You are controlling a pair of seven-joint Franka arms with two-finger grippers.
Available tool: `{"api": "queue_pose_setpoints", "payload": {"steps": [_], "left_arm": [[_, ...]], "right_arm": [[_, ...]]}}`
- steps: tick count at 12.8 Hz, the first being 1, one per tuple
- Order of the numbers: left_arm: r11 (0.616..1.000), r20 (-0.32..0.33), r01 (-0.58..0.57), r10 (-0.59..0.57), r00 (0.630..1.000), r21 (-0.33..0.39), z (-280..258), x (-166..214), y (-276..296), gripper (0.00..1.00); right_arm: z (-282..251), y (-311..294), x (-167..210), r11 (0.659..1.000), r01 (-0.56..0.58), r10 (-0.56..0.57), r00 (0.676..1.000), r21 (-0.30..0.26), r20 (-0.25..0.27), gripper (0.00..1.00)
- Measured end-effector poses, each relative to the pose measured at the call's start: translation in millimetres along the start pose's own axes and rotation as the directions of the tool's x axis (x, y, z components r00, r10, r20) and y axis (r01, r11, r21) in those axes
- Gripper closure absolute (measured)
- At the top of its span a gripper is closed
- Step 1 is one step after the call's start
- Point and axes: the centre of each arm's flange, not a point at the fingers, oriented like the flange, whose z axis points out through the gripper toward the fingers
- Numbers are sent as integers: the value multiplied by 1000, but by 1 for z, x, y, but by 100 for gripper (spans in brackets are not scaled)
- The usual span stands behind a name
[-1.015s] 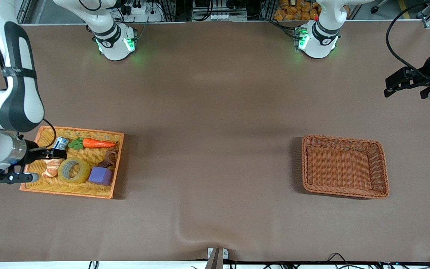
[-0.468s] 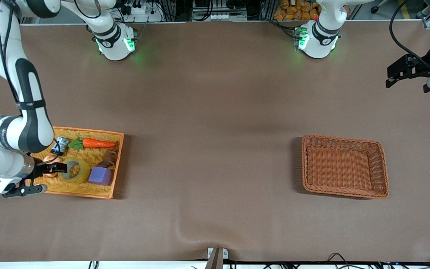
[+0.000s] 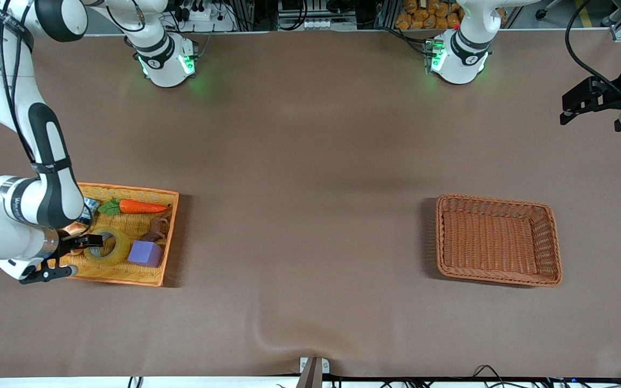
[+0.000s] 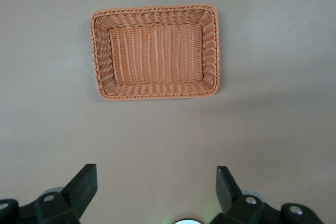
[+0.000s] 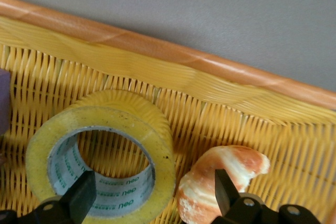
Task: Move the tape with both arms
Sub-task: 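Reach the right gripper down to the yellow tape roll in the tray, then grasp the tape roll with the right gripper and carry it out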
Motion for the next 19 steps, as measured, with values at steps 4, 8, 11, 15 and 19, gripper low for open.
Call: {"api": "queue_pose_setpoints", "payload": {"steps": [4, 8, 11, 15, 19], "left_arm": [[1000, 15, 27, -27, 1000, 4, 4, -1, -15, 0], [1000, 17, 22, -22, 1000, 6, 5, -1, -12, 0], [1000, 29, 15, -15, 999, 4, 11, 2, -9, 0], [1000, 34, 12, -12, 999, 3, 13, 4, -8, 0], [1000, 34, 12, -12, 999, 3, 14, 4, -8, 0]], "right_arm": [[19, -1, -1, 1000, 1, -2, 1000, 9, 26, 7], [18, -2, 2, 1000, 3, -4, 1000, 8, 20, 55], [15, -1, 4, 1000, 5, -5, 1000, 5, 13, 78], [-18, -1, 13, 999, 44, -45, 998, -14, -43, 78], [-95, -32, 11, 996, 92, -93, 992, -9, -80, 78]]}}
